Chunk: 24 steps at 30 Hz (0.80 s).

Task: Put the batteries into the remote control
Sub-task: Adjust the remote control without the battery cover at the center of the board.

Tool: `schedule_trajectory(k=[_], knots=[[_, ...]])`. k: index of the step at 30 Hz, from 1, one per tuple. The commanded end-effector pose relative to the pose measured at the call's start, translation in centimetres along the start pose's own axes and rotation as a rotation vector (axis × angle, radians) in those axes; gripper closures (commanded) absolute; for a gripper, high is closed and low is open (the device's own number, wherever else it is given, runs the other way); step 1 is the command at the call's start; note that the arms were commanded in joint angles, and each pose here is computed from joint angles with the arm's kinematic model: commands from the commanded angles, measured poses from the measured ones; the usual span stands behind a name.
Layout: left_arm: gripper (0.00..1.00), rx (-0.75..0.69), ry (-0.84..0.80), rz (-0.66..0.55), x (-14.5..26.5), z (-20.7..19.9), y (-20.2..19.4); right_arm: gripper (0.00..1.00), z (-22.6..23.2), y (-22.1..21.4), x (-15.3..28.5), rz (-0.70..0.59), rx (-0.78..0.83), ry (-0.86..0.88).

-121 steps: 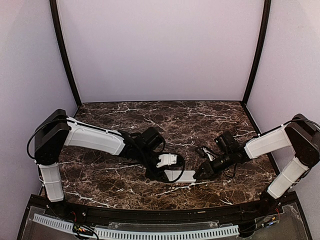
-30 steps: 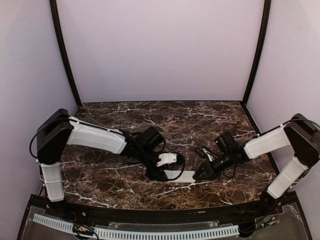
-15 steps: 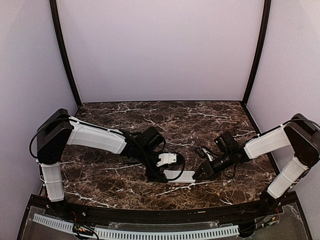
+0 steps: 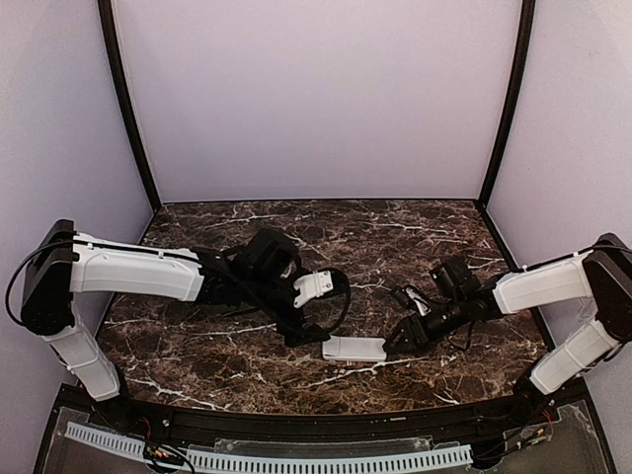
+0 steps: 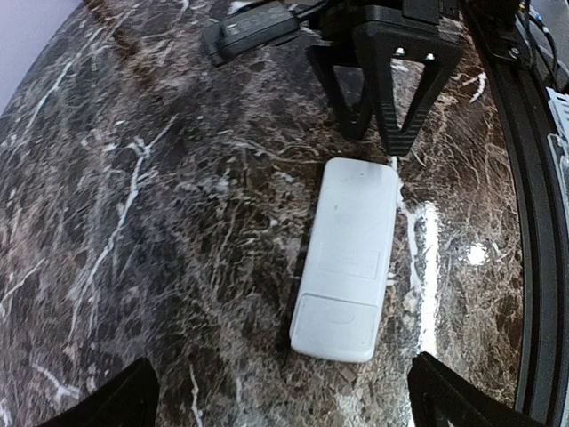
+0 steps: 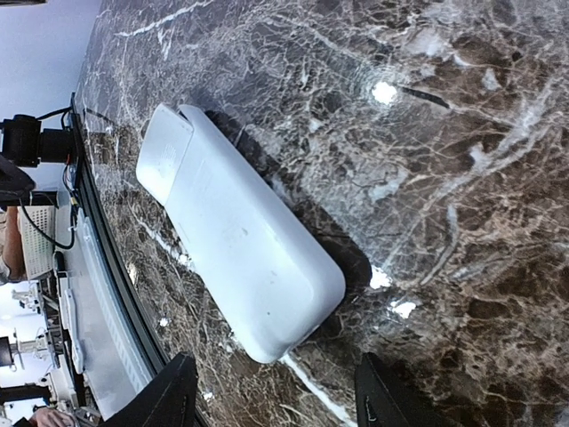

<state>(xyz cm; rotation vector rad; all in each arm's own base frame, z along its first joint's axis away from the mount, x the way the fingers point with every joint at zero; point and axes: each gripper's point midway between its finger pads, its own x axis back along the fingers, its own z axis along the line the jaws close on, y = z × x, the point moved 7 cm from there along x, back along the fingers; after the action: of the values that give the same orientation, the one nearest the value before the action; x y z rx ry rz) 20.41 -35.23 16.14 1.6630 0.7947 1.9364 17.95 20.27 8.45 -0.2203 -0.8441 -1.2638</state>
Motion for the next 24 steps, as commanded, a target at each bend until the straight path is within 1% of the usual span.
schedule_trajectory(k=[1,2,3,4,5,6,7,8,9,12,13,14,15,16,17,18,20,24], knots=[[0.01,0.162,0.22,-0.08,3.3,1.2,-0.3,0.4,-0.1,-0.1,1.2,-0.027,0.032,-0.068],[0.01,0.217,0.24,-0.115,3.9,1.1,-0.4,0.41,0.1,0.1,1.6,-0.042,0.05,-0.08],[0.01,0.255,0.257,-0.111,4.0,1.0,-1.1,0.43,0.3,0.4,1.9,-0.059,0.07,-0.09],[0.01,0.346,0.264,-0.145,4.5,1.0,-0.9,0.46,0.6,0.7,2.3,-0.078,0.089,-0.096],[0.01,0.43,0.245,-0.151,4.5,0.7,-1.4,0.48,1.1,1.0,2.7,-0.096,0.11,-0.096],[0.01,0.462,0.232,-0.176,4.7,0.6,-1.2,0.5,1.5,1.4,3.1,-0.117,0.13,-0.094],[0.01,0.549,0.204,-0.183,4.5,0.2,-1.8,0.52,2.0,1.8,3.5,-0.135,0.148,-0.086],[0.01,0.593,0.201,-0.214,4.7,0.2,-1.6,0.55,2.5,2.1,3.9,-0.151,0.162,-0.079],[0.02,0.682,0.189,-0.215,4.4,0.0,-2.2,0.57,2.9,2.4,4.1,-0.159,0.173,-0.069],[0.01,0.822,0.167,-0.227,4.0,-0.3,-2.8,0.61,4.1,3.4,4.5,-0.165,0.197,-0.033],[0.04,0.87,0.173,-0.224,3.9,-0.4,-3.0,0.62,4.2,3.5,4.3,-0.158,0.199,-0.027],[0.11,0.882,0.177,-0.219,3.7,-0.7,-3.1,0.62,4.5,3.6,4.1,-0.153,0.206,-0.021],[0.16,0.906,0.215,-0.223,3.6,-0.7,-3.4,0.62,4.7,3.7,3.8,-0.146,0.212,-0.017],[0.29,0.91,0.223,-0.212,3.2,-1.1,-3.5,0.62,4.8,3.7,3.6,-0.14,0.218,-0.014],[0.35,0.937,0.248,-0.18,2.6,-1.1,-3.9,0.62,5.0,3.8,3.2,-0.133,0.229,-0.013],[0.43,0.944,0.246,-0.163,2.1,-1.3,-3.9,0.62,5.1,3.8,2.9,-0.126,0.24,-0.013],[0.5,0.954,0.227,-0.134,0.9,-1.8,-3.6,0.61,5.3,3.9,2.2,-0.112,0.261,-0.022],[0.55,0.959,0.209,-0.111,-1.3,-2.8,-3.0,0.6,5.6,4.2,1.1,-0.091,0.303,-0.039]])
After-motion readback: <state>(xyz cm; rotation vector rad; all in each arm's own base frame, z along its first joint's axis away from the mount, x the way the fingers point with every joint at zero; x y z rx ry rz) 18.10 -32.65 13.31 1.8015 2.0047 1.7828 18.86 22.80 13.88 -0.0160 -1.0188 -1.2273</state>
